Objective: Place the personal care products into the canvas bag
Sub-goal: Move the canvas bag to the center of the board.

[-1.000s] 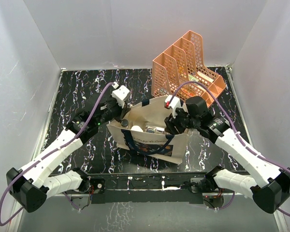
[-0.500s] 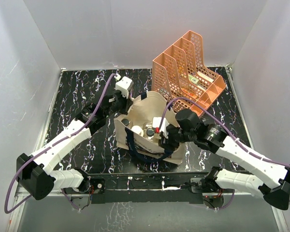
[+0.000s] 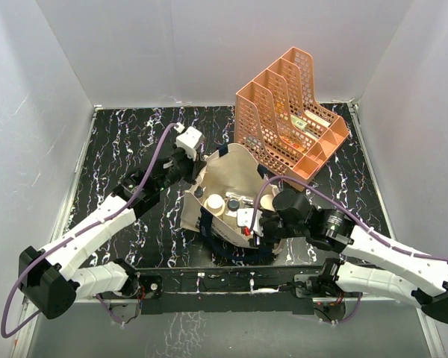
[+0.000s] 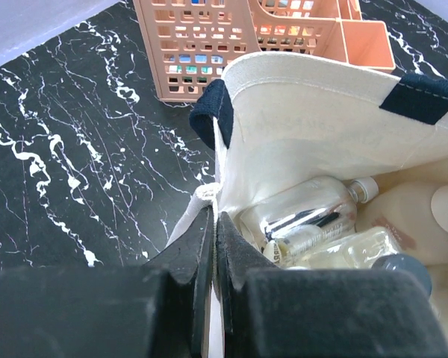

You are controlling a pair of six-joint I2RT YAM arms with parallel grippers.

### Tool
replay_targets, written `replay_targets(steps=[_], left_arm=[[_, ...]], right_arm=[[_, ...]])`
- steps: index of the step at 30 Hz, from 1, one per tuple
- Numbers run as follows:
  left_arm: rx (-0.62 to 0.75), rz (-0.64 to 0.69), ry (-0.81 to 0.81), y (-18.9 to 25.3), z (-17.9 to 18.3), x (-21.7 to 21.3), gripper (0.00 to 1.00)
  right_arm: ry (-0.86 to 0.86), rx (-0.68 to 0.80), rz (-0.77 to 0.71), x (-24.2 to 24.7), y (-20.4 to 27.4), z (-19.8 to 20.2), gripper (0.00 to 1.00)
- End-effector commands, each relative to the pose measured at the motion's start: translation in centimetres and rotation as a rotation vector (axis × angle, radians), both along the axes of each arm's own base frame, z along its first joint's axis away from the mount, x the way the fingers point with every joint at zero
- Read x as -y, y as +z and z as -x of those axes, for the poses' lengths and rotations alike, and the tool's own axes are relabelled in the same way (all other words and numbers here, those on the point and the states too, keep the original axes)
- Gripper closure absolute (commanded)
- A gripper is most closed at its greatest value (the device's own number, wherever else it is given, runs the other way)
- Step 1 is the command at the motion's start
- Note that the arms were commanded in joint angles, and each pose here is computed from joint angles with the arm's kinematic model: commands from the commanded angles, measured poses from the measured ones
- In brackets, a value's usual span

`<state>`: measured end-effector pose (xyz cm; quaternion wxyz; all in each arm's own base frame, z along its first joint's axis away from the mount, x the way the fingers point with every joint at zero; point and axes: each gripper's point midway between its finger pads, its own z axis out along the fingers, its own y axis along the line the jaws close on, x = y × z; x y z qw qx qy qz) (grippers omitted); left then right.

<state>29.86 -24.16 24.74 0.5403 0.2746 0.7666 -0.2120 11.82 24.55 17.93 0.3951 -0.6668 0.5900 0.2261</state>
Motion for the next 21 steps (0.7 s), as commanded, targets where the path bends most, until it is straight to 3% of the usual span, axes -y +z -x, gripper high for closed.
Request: replay_targets(steps=[1, 7, 11, 16, 21], left_arm=[[-0.133, -0.127, -0.065, -5.3, 2.9, -1.2, 1.0], [-0.142, -0.141, -0.096, -6.3, 3.9, -1.5, 1.0], [-0.139, -0.152, -0.101, -6.6, 4.3, -1.8, 1.0], [-0.092, -0.132, -0.076, -4.5, 3.0, -1.4, 1.0], [-0.042, -0.053, 0.023, 0.2, 0.1, -0.5, 1.0]], right_arm=[[0.088, -0.013, 0.063, 1.5, -2.0, 2.1, 0.49], [0.093, 0.005, 0.079, 2.2, -3.6, 2.2, 0.49], [-0.026, 0.042, 0.061, 2.4, -3.2, 0.4, 0.45], [-0.199, 0.087, -0.023, 1.8, 0.4, -2.3, 0.41], [-0.391, 0.223, -0.133, 1.3, 5.9, -6.9, 0.38]])
